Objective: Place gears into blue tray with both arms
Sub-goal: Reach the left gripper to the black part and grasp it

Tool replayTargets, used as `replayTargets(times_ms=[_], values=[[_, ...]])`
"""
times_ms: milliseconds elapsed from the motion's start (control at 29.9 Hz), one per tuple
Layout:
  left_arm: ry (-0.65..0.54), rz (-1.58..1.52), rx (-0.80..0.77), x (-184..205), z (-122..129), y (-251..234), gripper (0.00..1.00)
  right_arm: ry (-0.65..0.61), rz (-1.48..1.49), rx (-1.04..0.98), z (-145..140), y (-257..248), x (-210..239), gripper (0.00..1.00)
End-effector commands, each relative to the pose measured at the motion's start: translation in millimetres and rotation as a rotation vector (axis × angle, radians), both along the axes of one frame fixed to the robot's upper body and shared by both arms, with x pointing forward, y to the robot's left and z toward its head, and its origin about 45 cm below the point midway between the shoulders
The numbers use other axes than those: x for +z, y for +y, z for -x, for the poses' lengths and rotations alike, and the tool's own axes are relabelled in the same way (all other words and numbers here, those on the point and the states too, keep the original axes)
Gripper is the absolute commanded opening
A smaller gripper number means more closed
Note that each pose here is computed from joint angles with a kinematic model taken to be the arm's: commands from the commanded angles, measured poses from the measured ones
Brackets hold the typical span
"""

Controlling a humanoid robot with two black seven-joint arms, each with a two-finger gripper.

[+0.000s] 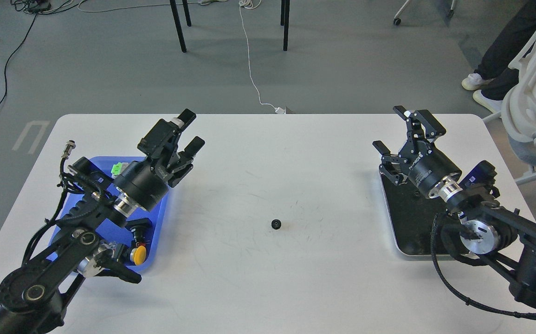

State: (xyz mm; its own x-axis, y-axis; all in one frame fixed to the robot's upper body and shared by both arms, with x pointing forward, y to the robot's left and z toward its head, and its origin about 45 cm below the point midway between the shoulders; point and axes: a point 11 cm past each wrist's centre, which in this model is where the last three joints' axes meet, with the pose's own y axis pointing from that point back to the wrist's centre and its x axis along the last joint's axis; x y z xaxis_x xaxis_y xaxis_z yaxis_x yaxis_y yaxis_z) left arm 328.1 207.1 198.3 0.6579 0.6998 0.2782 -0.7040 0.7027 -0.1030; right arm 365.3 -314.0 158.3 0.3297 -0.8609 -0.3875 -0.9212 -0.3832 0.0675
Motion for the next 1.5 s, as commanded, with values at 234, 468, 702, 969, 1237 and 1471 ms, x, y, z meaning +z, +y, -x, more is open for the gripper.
replayTargets(times_ms=[234, 468, 702, 969, 1237, 1471], values=[[-0.489, -0.897, -0.518, -18.3, -6.5, -64.9, 0.98, 0.094, -0.049, 0.007, 55.9, -59.6, -23.3, 0.97], [-0.595, -1.143, -0.699, -34.4, -22.4, -85.3, 0.96, 0.109, -0.034, -0.001, 62.6, -67.8, -25.4, 0.97], [-0.557, -1.212, -0.796, -65.5, -14.1, -90.0, 0.94, 0.110, -0.033, -0.002, 62.3, -67.8, -25.9, 0.97], [-0.555, -1.209, -0.799, -75.3, -16.0, -104.6, 0.87, 0.111, -0.034, 0.003, 61.8, -65.5, -27.0, 0.97], [-0.546, -1.239, -0.821, -90.2, -12.8, -101.5, 0.77, 0.110, -0.032, 0.002, 62.1, -66.6, -26.5, 0.97], [-0.535, -1.242, -0.818, -94.8, -12.8, -100.8, 0.64, 0.110, -0.035, 0.003, 62.0, -65.4, -27.0, 0.97]])
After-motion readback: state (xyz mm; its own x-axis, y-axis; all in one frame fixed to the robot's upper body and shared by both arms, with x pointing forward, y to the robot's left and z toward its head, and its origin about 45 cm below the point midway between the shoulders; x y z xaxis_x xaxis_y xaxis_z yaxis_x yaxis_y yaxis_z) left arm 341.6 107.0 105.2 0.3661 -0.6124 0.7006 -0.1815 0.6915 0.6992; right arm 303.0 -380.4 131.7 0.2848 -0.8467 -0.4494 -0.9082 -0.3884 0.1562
